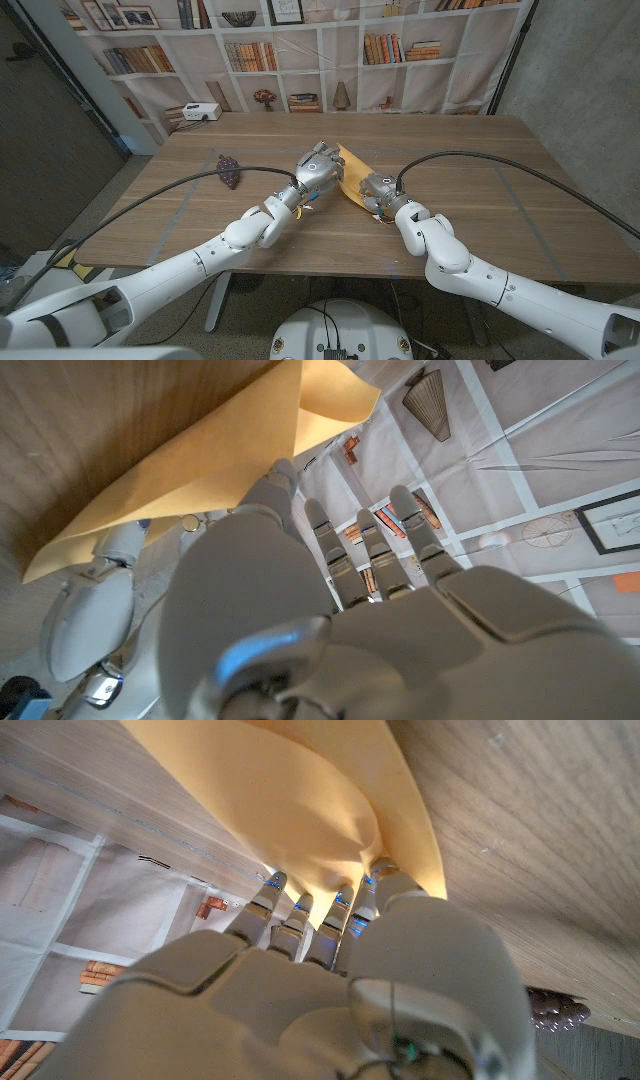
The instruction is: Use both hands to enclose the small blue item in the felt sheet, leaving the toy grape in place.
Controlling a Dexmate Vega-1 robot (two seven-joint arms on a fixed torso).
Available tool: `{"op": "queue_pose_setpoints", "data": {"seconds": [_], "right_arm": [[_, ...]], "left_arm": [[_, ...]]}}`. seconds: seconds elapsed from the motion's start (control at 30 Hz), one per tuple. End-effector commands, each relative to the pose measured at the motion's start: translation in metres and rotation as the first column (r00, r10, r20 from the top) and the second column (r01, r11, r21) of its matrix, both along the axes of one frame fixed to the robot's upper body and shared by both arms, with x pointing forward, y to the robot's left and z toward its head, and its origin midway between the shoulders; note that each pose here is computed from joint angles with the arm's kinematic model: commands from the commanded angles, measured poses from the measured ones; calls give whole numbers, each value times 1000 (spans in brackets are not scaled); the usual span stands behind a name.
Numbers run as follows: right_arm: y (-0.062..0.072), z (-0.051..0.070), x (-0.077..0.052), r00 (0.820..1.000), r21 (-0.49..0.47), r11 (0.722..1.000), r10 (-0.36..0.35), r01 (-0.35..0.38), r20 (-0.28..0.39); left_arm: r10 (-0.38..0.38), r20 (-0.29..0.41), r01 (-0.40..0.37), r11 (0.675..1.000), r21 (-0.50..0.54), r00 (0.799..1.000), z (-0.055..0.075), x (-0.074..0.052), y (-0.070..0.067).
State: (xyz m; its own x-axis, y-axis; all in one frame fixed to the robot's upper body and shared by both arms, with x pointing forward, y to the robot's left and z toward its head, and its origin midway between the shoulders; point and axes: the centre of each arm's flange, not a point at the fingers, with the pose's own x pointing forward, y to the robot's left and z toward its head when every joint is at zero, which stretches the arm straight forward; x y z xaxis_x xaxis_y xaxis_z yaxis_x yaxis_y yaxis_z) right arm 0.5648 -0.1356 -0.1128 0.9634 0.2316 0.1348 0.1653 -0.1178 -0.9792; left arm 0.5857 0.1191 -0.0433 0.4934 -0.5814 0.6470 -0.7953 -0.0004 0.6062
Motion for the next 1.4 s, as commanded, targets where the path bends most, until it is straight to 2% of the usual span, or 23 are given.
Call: {"op": "queue_pose_setpoints", "data": {"seconds": [0.03, 0.2, 0.33, 0.47, 0.53, 0.63, 0.67, 0.7, 0.83, 0.87, 0.93, 1.03, 1.07, 1.2, 1.33, 1.4], "right_arm": [[-4, 0, 0, 1000, 19, 1000, 6, -6, -25], [-7, -1, -2, 999, 33, 999, -1, 2, -32], [-11, 0, -4, 1000, 43, 999, -8, 9, -30], [-12, 0, -3, 999, 49, 999, -6, 8, -38], [-12, 1, -2, 999, 50, 999, -8, 9, -33], [-12, 2, 0, 1000, 49, 999, -7, 9, -30], [-12, 2, 0, 1000, 50, 999, -9, 11, -28], [-12, 3, 1, 1000, 49, 999, -9, 11, -28], [-11, 3, 3, 1000, 43, 999, -8, 9, -28], [-11, 3, 3, 1000, 41, 999, -8, 9, -27], [-10, 4, 4, 1000, 41, 999, -7, 8, -26], [-10, 5, 5, 1000, 43, 999, -5, 6, -25], [-10, 5, 6, 1000, 38, 999, -7, 8, -21], [-10, 5, 6, 1000, 39, 999, -6, 7, -23], [-10, 5, 6, 1000, 40, 999, -10, 11, -23], [-10, 5, 6, 1000, 38, 999, -12, 13, -18]], "left_arm": [[-8, 34, 11, 998, -67, 999, 2, 12, 2], [-9, -12, 9, 999, -47, 1000, 1, 18, 0], [-41, -116, 38, 999, -26, 992, -1, 20, -1], [-63, -229, 56, 998, -39, 971, 3, 22, -1], [-64, -251, 54, 997, -49, 966, 6, 21, -1], [-49, -360, 33, 998, -50, 932, 15, 20, -1], [-11, -406, 5, 1000, -15, 914, 20, 19, -4], [-5, -453, 8, 1000, 5, 892, 24, 19, -4], [75, -540, -17, 994, 111, 838, 40, 14, -7], [116, -575, -27, 986, 162, 810, 45, 13, -9], [171, -605, -35, 972, 230, 778, 51, 13, -11], [250, -655, -48, 950, 310, 713, 57, 15, -15], [285, -656, -62, 938, 341, 699, 59, 16, -16], [322, -655, -75, 923, 377, 684, 61, 16, -18], [360, -632, -88, 904, 419, 686, 64, 13, -20], [370, -617, -92, 896, 434, 695, 65, 11, -21]]}}
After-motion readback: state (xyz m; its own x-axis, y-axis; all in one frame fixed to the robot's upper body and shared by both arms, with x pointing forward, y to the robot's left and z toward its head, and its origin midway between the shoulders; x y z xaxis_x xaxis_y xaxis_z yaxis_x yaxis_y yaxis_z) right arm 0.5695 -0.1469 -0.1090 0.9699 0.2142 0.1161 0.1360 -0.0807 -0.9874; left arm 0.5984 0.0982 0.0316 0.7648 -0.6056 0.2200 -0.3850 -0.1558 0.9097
